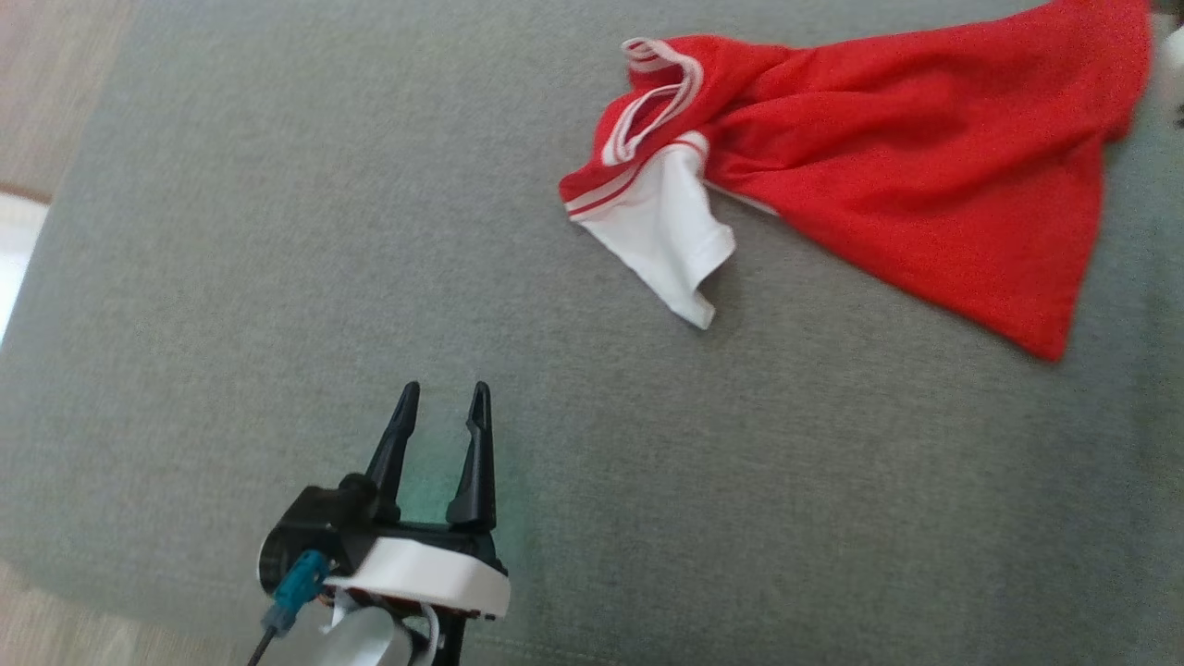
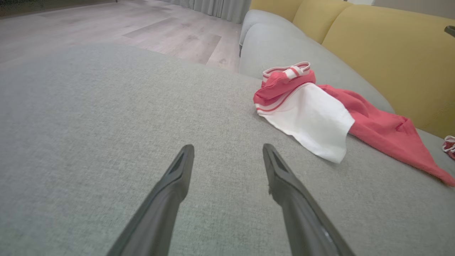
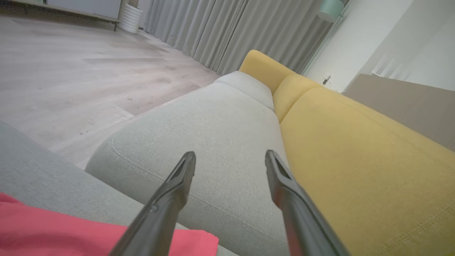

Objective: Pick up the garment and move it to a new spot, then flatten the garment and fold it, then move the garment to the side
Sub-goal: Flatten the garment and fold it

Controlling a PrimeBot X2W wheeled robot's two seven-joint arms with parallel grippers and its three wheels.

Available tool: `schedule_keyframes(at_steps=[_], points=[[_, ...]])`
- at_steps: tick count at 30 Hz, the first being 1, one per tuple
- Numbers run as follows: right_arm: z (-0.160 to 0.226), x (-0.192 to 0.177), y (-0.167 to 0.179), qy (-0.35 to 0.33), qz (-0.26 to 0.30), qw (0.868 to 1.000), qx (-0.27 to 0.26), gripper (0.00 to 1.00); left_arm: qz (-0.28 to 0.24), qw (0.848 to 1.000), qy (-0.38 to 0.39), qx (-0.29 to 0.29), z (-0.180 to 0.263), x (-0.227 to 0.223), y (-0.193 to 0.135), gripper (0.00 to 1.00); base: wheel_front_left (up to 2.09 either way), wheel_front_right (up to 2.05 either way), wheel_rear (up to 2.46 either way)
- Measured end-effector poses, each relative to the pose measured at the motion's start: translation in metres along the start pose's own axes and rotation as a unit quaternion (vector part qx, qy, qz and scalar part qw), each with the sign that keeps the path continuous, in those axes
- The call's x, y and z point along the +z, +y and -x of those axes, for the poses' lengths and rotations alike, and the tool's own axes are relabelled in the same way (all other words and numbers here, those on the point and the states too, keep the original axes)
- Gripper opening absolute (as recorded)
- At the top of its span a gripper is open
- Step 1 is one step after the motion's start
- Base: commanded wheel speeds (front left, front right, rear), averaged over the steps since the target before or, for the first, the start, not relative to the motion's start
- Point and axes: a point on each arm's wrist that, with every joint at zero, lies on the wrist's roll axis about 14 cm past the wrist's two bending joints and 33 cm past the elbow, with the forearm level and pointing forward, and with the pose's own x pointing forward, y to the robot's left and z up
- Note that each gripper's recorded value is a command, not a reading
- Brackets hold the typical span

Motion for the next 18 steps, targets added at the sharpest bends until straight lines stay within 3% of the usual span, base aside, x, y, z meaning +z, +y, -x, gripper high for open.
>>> schedule_keyframes(at_steps=[5, 18], points=[[0.031, -0.003, 0.012, -0.011, -0.053, 0.999, 0.001, 1.0, -0.003, 1.0, -0.017, -0.02, 0.0, 0.01, -0.011, 1.0, 0.0, 0.0, 0.0], [0.165, -0.078, 0.077, 0.079, -0.187, 0.979, -0.001, 1.0, -0.008, 0.997, -0.04, -0.06, 0.021, 0.022, -0.033, 1.0, 0.0, 0.0, 0.0]])
